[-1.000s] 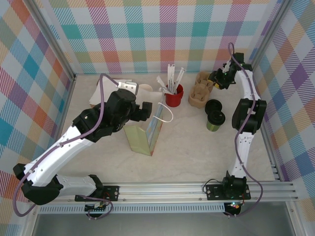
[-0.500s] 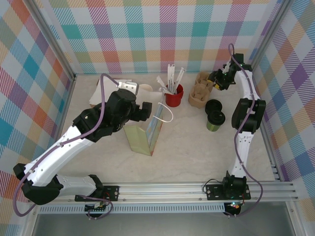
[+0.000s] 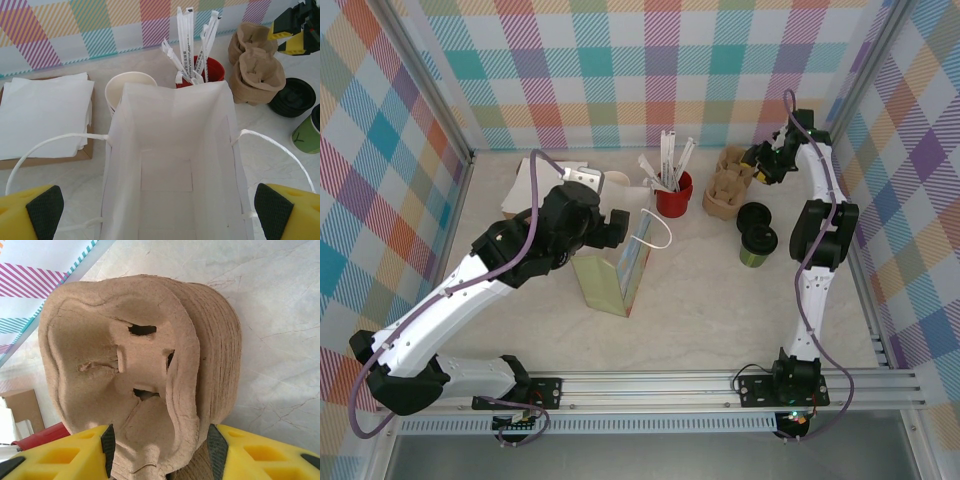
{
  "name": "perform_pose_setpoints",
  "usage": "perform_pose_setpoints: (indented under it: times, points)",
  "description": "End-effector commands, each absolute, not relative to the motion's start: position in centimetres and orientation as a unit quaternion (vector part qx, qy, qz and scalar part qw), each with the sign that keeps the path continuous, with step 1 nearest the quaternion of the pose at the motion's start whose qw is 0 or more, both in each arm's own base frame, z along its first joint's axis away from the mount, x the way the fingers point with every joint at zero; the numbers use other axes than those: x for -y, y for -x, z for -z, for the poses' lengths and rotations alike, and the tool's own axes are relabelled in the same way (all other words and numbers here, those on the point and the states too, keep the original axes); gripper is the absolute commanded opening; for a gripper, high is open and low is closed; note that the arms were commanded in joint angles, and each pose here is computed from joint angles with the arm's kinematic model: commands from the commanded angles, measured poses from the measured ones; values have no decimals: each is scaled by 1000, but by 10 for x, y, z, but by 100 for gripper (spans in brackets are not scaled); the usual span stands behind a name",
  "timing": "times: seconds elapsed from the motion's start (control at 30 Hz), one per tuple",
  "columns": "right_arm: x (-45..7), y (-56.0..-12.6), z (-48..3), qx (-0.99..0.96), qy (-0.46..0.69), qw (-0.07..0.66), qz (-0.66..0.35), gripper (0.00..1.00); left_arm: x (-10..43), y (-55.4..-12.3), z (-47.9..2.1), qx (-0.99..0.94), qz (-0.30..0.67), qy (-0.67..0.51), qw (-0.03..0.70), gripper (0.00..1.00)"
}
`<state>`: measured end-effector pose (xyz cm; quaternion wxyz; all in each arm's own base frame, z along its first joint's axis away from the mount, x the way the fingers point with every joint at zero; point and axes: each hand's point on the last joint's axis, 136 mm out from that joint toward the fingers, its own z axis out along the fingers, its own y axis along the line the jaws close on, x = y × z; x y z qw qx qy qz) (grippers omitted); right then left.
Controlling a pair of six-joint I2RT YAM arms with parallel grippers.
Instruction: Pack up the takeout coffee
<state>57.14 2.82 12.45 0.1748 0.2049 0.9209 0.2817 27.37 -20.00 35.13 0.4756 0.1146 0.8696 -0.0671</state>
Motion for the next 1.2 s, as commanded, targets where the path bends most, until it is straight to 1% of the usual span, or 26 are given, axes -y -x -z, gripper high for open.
perform_pose_setpoints:
  times: [0.0, 0.17, 0.4, 0.57, 0.67, 0.93, 1.17]
  points:
    - [-27, -574, -125, -919, -210, 173, -285, 54, 200, -274, -361, -864, 63, -116, 486, 100]
    - [-29, -578, -129, -917, -208, 175, -293, 53, 201, -274, -360, -865, 61, -119, 484, 100]
    - [-30, -580, -134, -914, -206, 182, -298, 42, 201, -274, -358, -865, 60, -119, 484, 100]
    - [-31, -580, -133, -914, -204, 179, -302, 40, 201, -275, -359, -865, 59, -119, 484, 100]
    - [-33, -580, -132, -913, -204, 177, -307, 36, 202, -275, -359, -865, 59, -121, 483, 100]
    - [-35, -580, -144, -910, -196, 187, -314, 22, 201, -275, -360, -865, 60, -119, 484, 100]
    - [-34, -574, -164, -910, -184, 206, -310, 13, 202, -274, -362, -863, 66, -119, 486, 100]
